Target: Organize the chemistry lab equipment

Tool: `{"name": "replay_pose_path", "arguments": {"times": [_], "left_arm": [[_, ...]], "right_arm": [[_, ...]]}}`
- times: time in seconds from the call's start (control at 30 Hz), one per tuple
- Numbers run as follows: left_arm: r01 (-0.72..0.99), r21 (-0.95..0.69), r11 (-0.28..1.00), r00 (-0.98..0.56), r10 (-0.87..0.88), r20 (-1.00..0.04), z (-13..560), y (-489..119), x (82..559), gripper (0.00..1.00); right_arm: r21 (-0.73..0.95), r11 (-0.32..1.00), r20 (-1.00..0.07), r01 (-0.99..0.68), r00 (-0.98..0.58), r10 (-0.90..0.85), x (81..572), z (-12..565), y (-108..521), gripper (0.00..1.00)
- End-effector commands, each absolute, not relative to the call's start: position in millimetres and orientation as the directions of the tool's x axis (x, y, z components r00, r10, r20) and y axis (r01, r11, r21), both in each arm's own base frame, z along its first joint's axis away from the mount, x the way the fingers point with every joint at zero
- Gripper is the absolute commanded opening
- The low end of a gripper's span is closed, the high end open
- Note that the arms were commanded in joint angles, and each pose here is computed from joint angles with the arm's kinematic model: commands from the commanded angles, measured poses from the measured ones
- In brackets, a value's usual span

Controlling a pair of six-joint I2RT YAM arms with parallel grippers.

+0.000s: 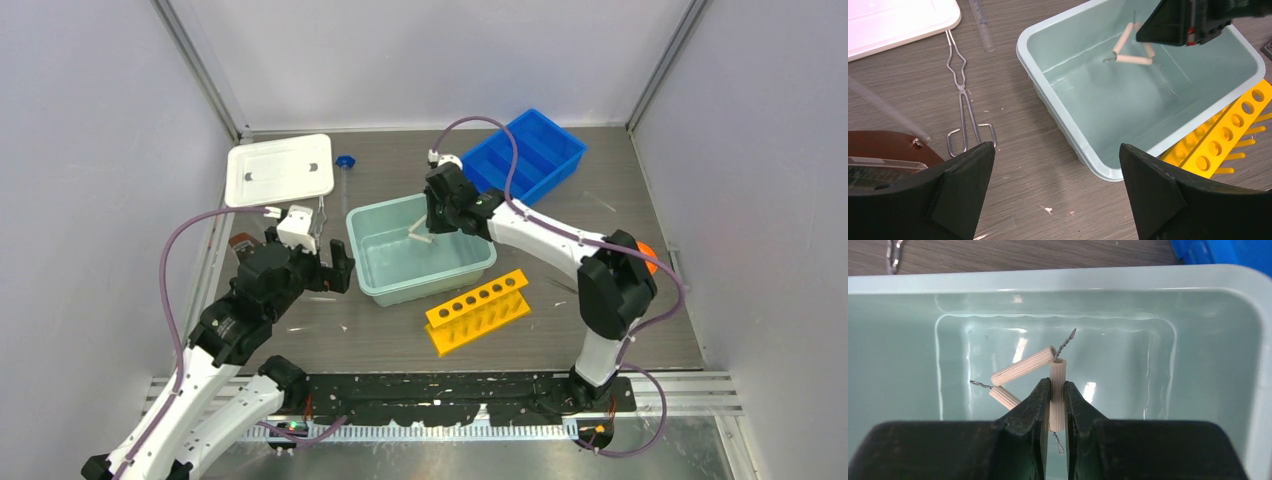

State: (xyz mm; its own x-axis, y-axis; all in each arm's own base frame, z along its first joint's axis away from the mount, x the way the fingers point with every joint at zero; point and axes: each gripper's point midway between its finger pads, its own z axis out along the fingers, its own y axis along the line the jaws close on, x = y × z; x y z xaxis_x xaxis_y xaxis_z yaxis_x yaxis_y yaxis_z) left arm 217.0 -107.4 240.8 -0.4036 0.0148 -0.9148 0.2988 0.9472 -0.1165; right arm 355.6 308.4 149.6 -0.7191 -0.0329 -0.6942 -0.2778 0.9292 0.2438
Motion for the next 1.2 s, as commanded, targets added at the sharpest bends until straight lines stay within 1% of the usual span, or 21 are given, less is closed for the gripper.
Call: {"name": "replay_pose_path", "arguments": {"times": [0.0,0.13,0.27,0.37,0.6,0.67,0.83,0.97,1.03,1.07,1.1,1.13,1.17], "left_arm": [[0.294,-0.111,0.949,-0.364,0.004,-0.931,249.8,-107.1,221.9,1.0],[0.293,-0.108,0.95,-0.372,0.009,-0.928,248.6,-107.5,222.5,1.0],[0.289,-0.108,0.951,-0.367,0.006,-0.93,249.3,-106.1,222.1,1.0],[0.287,-0.107,0.952,-0.364,0.005,-0.931,249.5,-105.4,222.1,1.0],[0.287,-0.106,0.952,-0.369,0.007,-0.929,248.6,-105.7,222.3,1.0],[0.286,-0.107,0.952,-0.366,0.006,-0.931,249.6,-105.5,222.2,1.0],[0.288,-0.108,0.952,-0.364,0.004,-0.931,250.0,-105.2,221.4,1.0],[0.296,-0.113,0.948,-0.362,0.003,-0.932,251.1,-106.8,220.8,1.0],[0.295,-0.113,0.949,-0.364,0.002,-0.931,250.8,-106.7,220.5,1.0],[0.296,-0.114,0.948,-0.362,0.001,-0.932,251.5,-106.5,220.2,1.0],[0.297,-0.115,0.948,-0.362,0.0,-0.932,251.4,-106.5,219.6,1.0],[0.298,-0.117,0.947,-0.36,-0.002,-0.933,252.3,-106.7,219.4,1.0],[0.3,-0.119,0.947,-0.359,-0.004,-0.934,252.4,-106.7,218.9,1.0]], "right_arm": [[0.198,0.938,-0.741,-0.285,-0.669,-0.047,369.7,157.4,327.7,0.13],[0.147,0.95,-0.72,-0.274,-0.688,-0.087,371.0,132.5,331.6,0.15],[0.143,0.955,-0.717,-0.261,-0.693,-0.083,372.5,125.3,334.3,0.18],[0.14,0.958,-0.722,-0.252,-0.688,-0.076,373.3,130.2,332.4,0.23],[0.168,0.952,-0.742,-0.254,-0.668,-0.048,363.0,161.3,323.2,0.4],[0.182,0.95,-0.753,-0.254,-0.657,-0.031,359.2,174.2,319.4,0.42],[0.195,0.948,-0.803,-0.253,-0.596,0.006,350.9,221.7,301.4,0.43],[0.166,0.964,-0.854,-0.206,-0.519,0.037,348.7,259.3,270.9,0.43],[0.149,0.977,-0.872,-0.156,-0.487,0.055,347.5,270.4,250.1,0.43],[0.141,0.985,-0.876,-0.102,-0.477,0.076,348.7,268.7,236.9,0.42],[0.158,0.985,-0.885,-0.067,-0.453,0.111,346.2,277.4,226.2,0.42],[0.166,0.986,-0.885,0.015,-0.439,0.155,346.5,271.0,211.0,0.42],[0.19,0.981,-0.89,0.048,-0.414,0.193,342.6,277.9,201.0,0.41]]}}
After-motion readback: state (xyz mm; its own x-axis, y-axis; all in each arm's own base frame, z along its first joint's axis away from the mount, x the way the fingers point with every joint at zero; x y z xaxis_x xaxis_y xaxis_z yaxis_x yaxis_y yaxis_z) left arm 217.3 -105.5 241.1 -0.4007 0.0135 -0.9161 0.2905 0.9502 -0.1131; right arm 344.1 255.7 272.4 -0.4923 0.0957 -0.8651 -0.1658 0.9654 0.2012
